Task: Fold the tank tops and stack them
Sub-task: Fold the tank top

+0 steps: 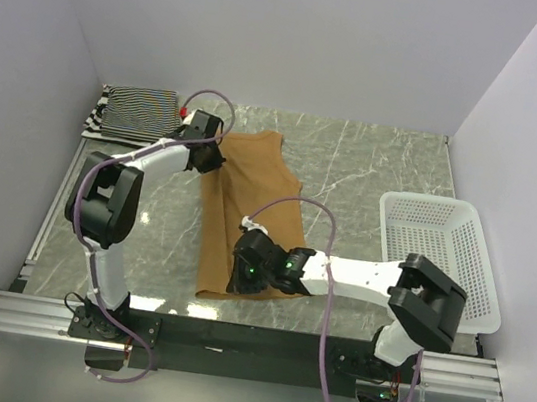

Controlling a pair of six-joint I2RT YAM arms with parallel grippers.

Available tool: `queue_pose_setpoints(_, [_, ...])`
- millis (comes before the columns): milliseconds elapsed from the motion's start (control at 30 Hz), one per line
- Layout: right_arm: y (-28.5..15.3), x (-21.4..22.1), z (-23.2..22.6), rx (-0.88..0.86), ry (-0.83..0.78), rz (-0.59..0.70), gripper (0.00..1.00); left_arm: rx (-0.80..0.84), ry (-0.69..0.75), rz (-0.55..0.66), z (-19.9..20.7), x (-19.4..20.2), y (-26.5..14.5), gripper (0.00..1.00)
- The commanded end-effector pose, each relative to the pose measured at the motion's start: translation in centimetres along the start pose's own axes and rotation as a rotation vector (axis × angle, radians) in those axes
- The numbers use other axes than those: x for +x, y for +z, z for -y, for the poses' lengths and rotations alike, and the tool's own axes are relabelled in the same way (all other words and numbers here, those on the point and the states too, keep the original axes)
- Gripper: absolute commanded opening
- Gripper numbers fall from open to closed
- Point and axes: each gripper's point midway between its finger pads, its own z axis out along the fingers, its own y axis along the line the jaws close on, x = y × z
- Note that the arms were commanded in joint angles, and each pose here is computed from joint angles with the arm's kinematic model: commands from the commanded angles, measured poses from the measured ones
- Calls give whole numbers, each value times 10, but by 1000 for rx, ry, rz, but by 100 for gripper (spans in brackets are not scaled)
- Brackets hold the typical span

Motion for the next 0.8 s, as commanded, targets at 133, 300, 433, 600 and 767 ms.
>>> queue_pose_setpoints(133, [-15, -9, 3, -48, 39, 69, 0, 52, 12, 40, 43, -8, 2, 1])
queue_pose_setpoints(300, [-9, -1, 12, -41, 47, 61, 0, 52, 35, 15, 47, 6, 12, 1])
queue_pose_setpoints(433, [-5, 3, 19, -30, 64, 61, 0, 57, 48, 3, 51, 14, 16, 1])
queue_pose_setpoints(600, [-4, 6, 27, -5, 72, 64, 0, 65, 56, -9, 54, 20, 21, 5])
queue_pose_setpoints(767, [-4, 9, 32, -8, 82, 68, 0, 82, 65, -7, 60, 23, 22, 6])
